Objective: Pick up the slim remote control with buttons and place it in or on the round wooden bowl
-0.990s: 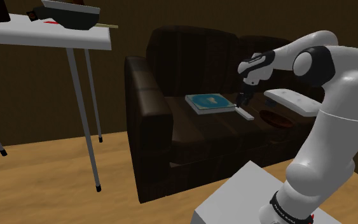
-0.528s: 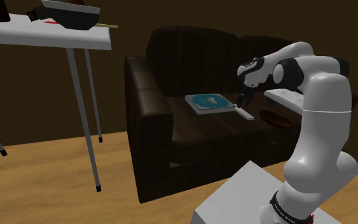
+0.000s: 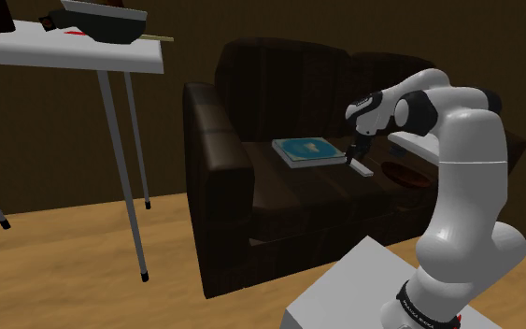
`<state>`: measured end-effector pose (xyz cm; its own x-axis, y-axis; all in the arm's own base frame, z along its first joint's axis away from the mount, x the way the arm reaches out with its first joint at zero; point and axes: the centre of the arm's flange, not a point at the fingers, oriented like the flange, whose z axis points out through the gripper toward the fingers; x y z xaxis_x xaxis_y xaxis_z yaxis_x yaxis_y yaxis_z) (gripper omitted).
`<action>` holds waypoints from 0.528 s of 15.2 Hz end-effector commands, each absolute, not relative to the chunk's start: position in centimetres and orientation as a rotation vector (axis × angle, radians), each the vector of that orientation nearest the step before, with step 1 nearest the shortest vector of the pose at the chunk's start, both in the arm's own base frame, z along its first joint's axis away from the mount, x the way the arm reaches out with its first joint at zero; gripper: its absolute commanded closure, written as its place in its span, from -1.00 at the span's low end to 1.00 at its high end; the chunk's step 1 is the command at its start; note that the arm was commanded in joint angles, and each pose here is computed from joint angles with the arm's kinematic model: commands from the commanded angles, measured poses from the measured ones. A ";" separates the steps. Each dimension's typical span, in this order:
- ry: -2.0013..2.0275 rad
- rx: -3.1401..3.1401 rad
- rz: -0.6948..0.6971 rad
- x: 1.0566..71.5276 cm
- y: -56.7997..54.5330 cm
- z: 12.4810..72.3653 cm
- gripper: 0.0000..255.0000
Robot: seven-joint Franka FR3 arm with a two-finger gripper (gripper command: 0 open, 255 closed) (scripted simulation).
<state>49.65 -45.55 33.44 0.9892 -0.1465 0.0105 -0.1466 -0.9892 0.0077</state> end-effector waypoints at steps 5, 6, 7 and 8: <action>-0.230 3.124 0.016 49.6 -45.5 33.1 -1.00; -0.230 3.124 0.016 49.6 -45.5 33.1 -1.00; -0.230 3.124 0.016 49.6 -45.5 33.1 -1.00; -0.230 3.124 0.016 49.6 -45.5 33.1 1.00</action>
